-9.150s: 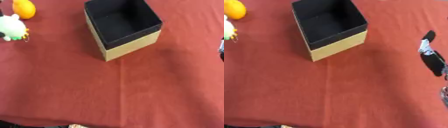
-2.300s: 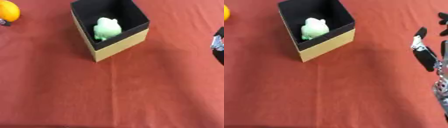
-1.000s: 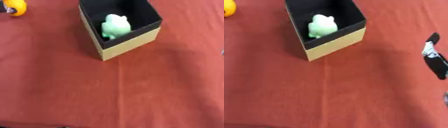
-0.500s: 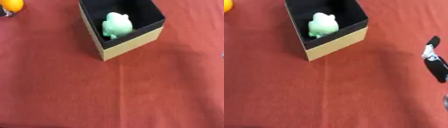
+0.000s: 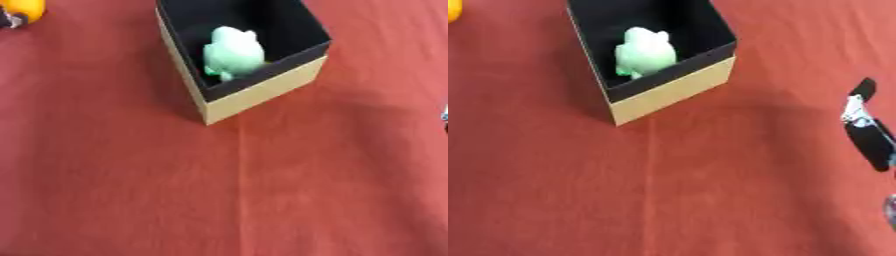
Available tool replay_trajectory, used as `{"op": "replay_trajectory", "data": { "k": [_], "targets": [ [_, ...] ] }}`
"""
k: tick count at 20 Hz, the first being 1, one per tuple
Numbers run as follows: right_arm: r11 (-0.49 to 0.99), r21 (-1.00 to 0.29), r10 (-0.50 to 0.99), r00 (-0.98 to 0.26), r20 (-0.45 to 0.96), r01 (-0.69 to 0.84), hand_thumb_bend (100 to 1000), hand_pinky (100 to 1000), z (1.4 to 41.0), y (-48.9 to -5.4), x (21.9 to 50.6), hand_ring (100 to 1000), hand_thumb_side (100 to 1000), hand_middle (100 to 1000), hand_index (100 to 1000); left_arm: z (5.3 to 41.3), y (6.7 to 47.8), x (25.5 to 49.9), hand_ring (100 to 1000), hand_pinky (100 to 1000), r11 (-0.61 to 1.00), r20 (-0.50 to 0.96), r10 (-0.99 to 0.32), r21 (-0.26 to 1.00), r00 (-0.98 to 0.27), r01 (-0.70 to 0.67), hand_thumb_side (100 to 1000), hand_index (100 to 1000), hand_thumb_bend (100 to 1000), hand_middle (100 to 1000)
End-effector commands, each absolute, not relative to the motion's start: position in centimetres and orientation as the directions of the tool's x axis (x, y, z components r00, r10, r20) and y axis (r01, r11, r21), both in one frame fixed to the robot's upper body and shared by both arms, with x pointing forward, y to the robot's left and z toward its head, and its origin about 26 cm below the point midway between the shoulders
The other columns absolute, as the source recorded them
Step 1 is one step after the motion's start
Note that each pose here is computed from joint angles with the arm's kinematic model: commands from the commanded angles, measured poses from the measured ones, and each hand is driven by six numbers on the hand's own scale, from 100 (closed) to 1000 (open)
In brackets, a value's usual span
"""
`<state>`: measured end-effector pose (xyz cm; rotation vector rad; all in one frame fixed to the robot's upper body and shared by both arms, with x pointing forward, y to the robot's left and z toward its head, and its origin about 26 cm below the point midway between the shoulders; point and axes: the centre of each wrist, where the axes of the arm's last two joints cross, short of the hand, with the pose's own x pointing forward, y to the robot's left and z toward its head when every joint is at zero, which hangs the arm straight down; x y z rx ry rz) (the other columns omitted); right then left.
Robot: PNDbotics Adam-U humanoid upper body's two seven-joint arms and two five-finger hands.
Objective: Pick up objects on the table and place them in the box.
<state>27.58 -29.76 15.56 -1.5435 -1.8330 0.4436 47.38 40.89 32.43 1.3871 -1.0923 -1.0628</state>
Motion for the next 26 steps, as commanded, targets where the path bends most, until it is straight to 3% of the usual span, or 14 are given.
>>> {"op": "replay_trajectory", "data": {
  "k": [1, 7, 8, 26],
  "targets": [
    [0.24, -0.634, 0.957, -0.07, 0.28, 0.735, 100, 570, 16.2, -29.7, 27.5, 538, 540, 644, 856, 34.5, 41.5, 46.8, 468, 231, -0.078, -0.044, -0.977, 0.985, 0.211, -0.153, 129, 619, 422, 530],
    [0.242, -0.634, 0.957, -0.073, 0.28, 0.734, 100, 569, 16.2, -29.7, 27.5, 539, 538, 643, 856, 34.6, 40.7, 47.1, 381, 105, -0.086, -0.05, -0.985, 0.971, 0.163, -0.223, 100, 523, 493, 457],
    [0.242, -0.634, 0.957, -0.073, 0.28, 0.734, 100, 569, 16.2, -29.7, 27.5, 539, 537, 643, 856, 34.6, 40.5, 47.1, 366, 100, -0.092, -0.057, -0.986, 0.968, 0.157, -0.232, 100, 508, 528, 445],
    [0.222, -0.648, 0.964, -0.065, 0.257, 0.729, 100, 571, 16.4, -30.5, 27.4, 542, 534, 644, 856, 36.1, 37.1, 47.0, 372, 100, -0.176, -0.189, -0.982, 0.947, -0.024, -0.27, 100, 529, 628, 462]
  ]
}}
